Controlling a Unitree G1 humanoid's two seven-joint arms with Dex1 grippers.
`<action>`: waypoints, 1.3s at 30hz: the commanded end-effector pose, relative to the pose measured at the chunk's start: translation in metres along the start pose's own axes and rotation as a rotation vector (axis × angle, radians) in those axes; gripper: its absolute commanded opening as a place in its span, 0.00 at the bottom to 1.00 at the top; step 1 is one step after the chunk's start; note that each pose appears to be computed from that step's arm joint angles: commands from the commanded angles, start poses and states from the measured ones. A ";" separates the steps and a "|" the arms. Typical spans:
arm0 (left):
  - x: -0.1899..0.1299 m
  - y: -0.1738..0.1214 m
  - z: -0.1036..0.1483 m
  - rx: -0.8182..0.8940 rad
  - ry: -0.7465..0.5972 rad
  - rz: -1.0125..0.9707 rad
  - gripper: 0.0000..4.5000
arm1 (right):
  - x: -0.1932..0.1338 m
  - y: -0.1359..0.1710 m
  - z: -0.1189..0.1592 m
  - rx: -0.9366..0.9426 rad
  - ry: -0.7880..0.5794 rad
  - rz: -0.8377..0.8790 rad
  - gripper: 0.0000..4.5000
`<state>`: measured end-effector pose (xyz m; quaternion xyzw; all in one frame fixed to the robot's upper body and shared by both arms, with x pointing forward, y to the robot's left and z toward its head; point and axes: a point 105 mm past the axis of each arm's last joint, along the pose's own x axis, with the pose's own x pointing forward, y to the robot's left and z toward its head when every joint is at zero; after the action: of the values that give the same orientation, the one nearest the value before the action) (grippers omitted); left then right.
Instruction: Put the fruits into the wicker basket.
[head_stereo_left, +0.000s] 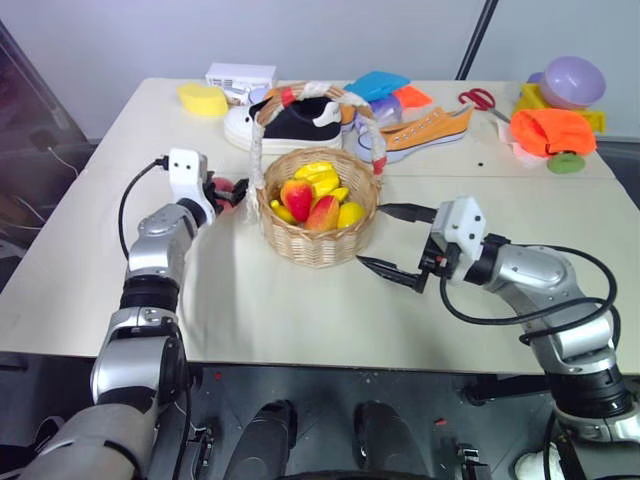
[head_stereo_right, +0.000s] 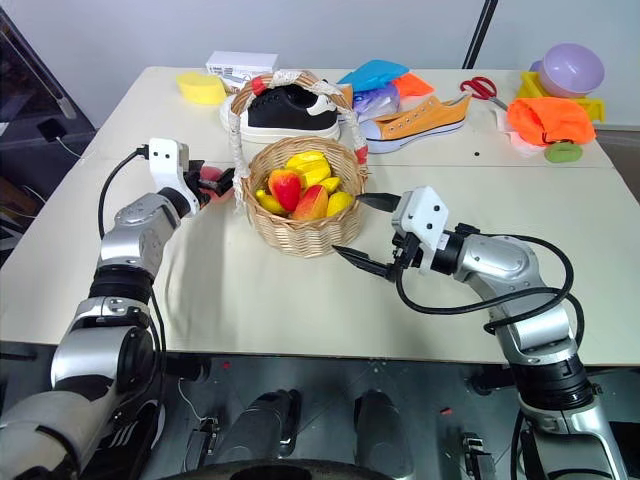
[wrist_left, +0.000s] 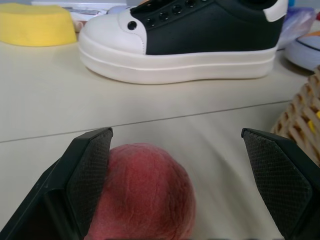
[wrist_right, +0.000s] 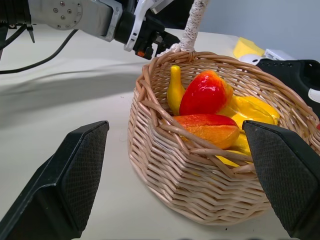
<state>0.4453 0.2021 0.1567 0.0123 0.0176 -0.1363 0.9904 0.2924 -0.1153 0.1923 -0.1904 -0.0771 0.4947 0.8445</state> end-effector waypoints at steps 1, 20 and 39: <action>0.001 0.004 0.010 0.047 -0.022 0.031 0.98 | -0.004 -0.004 0.014 -0.029 -0.049 -0.021 1.00; 0.001 0.002 -0.006 0.009 0.110 0.085 0.98 | 0.001 -0.001 0.014 -0.020 -0.057 -0.003 1.00; 0.001 0.004 -0.015 0.037 0.129 0.112 0.61 | 0.001 -0.005 0.017 -0.028 -0.062 -0.014 1.00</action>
<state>0.4458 0.2029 0.1313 0.0262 0.1006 -0.0857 0.9909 0.2929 -0.1138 0.1955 -0.1812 -0.0845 0.4953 0.8454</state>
